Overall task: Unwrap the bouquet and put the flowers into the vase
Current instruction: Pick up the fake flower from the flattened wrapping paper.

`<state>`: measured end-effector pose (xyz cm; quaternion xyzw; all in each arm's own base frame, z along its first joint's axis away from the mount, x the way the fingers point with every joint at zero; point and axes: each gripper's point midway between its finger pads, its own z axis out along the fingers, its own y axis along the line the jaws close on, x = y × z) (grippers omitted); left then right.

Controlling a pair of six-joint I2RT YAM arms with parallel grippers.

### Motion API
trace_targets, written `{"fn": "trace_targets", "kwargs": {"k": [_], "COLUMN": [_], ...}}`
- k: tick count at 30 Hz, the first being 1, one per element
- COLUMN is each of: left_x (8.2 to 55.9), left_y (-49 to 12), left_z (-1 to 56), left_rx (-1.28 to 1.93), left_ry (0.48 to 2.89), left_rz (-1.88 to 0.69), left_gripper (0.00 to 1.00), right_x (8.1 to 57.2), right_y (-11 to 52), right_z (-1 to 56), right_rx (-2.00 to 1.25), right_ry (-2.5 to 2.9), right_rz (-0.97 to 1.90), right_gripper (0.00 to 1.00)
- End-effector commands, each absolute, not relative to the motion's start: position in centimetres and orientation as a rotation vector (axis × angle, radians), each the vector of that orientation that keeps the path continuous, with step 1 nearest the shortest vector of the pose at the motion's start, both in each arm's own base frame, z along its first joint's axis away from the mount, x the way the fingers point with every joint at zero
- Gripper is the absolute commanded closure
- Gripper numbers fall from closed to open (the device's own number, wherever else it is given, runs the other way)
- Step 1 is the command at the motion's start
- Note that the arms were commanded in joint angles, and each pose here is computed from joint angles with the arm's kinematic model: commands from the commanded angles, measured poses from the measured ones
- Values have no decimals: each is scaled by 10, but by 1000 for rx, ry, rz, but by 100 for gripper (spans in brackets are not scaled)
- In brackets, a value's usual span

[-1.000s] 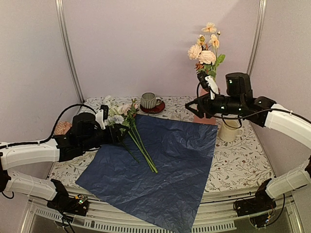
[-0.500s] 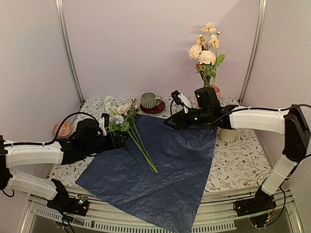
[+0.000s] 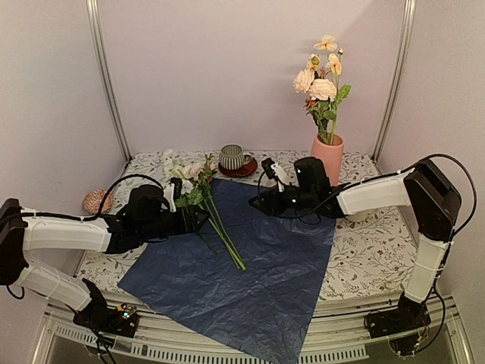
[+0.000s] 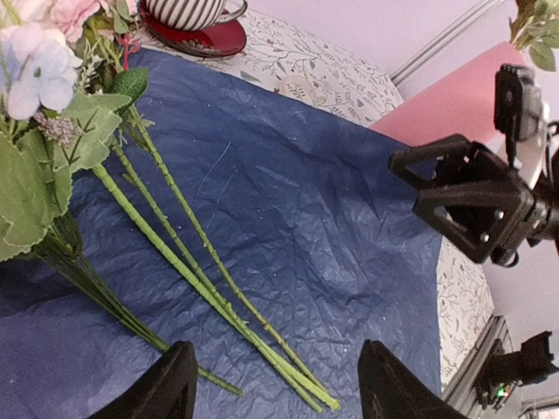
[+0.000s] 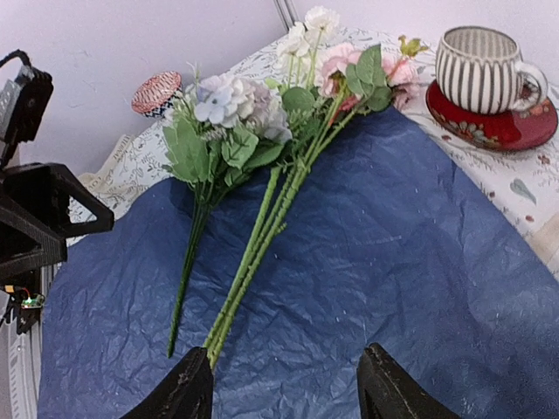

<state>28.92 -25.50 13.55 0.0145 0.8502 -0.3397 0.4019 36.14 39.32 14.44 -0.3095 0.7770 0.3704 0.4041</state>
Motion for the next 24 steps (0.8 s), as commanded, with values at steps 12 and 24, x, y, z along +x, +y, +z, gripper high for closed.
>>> {"fn": "trace_targets", "kwargs": {"k": [12, 24], "left_x": [345, 372], "left_y": [-285, -293], "left_z": [120, 86], "left_rx": [-190, -384], "left_ry": [2238, 2347], "left_rz": [-784, -629], "left_gripper": [47, 64], "right_x": [360, 361], "right_y": [349, 340], "right_z": [162, 162], "right_rx": [-582, -556], "right_ry": [1728, 1729], "right_rz": [795, 754], "right_gripper": [40, 40]}}
